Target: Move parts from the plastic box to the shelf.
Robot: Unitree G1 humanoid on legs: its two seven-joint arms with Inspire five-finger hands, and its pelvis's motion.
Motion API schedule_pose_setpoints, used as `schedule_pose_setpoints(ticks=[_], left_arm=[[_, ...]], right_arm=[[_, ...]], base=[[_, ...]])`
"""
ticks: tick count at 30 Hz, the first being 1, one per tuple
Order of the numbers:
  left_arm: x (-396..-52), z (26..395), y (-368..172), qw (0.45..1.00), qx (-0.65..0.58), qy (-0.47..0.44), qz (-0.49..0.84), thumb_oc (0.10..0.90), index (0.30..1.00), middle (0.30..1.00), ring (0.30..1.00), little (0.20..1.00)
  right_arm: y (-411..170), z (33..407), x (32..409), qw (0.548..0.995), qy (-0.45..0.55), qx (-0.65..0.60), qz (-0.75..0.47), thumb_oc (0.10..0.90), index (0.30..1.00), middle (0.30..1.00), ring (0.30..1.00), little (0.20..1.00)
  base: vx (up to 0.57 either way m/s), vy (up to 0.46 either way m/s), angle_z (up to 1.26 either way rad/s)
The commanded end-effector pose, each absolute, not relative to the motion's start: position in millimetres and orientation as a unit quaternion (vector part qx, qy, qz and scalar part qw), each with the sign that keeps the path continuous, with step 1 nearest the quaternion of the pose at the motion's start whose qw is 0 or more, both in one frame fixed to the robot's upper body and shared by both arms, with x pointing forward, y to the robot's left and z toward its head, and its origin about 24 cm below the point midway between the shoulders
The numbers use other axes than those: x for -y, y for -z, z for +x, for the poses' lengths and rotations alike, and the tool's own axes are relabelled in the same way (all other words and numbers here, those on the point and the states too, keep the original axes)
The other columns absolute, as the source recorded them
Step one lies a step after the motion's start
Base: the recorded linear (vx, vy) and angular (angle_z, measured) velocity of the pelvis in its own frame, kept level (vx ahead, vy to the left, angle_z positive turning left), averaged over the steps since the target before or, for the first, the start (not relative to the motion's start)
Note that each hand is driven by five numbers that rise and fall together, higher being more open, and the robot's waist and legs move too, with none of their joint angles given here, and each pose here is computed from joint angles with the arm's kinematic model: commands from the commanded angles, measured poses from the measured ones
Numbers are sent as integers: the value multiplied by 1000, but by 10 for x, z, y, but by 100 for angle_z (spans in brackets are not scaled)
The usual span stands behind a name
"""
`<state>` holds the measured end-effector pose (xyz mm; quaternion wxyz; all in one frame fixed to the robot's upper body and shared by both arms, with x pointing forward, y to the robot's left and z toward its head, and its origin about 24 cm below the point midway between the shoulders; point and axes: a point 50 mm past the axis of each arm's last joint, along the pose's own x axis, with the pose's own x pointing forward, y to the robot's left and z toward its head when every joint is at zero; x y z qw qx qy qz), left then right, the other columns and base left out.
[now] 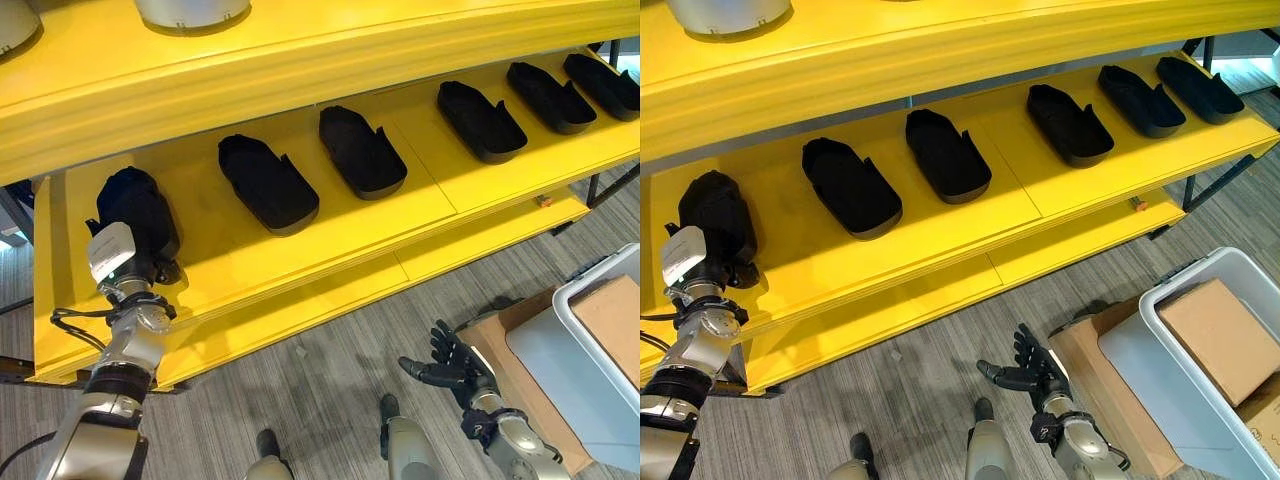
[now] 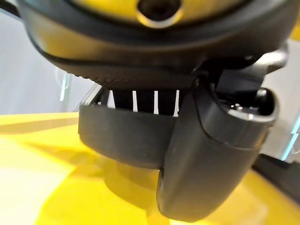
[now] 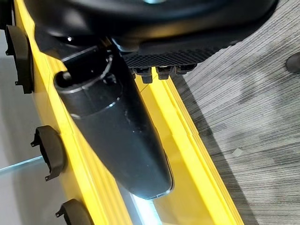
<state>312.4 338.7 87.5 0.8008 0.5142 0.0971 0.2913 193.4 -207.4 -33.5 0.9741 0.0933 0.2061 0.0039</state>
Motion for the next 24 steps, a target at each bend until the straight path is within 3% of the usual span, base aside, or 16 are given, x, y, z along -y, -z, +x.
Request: schedule_pose_setpoints(ticks=[1, 14, 24], left_arm=[[-3656, 3077, -1332, 789, -45, -367, 491, 400, 300, 300, 300, 300], [-3912, 2805, -1267, 766, -77, -395, 501, 400, 300, 300, 300, 300], [-3842, 2861, -1431, 764, -41, -387, 514, 400, 300, 300, 300, 300]], right_arm=[[-79, 2079, 2037, 989, -29, -107, 98, 900, 1000, 1000, 1000, 1000], [-89, 2075, 2057, 988, -39, -111, 96, 900, 1000, 1000, 1000, 1000], [-84, 2092, 2079, 989, -44, -116, 81, 900, 1000, 1000, 1000, 1000]], base=[[0, 0, 0], [-4, 0, 3], [-8, 4, 4]])
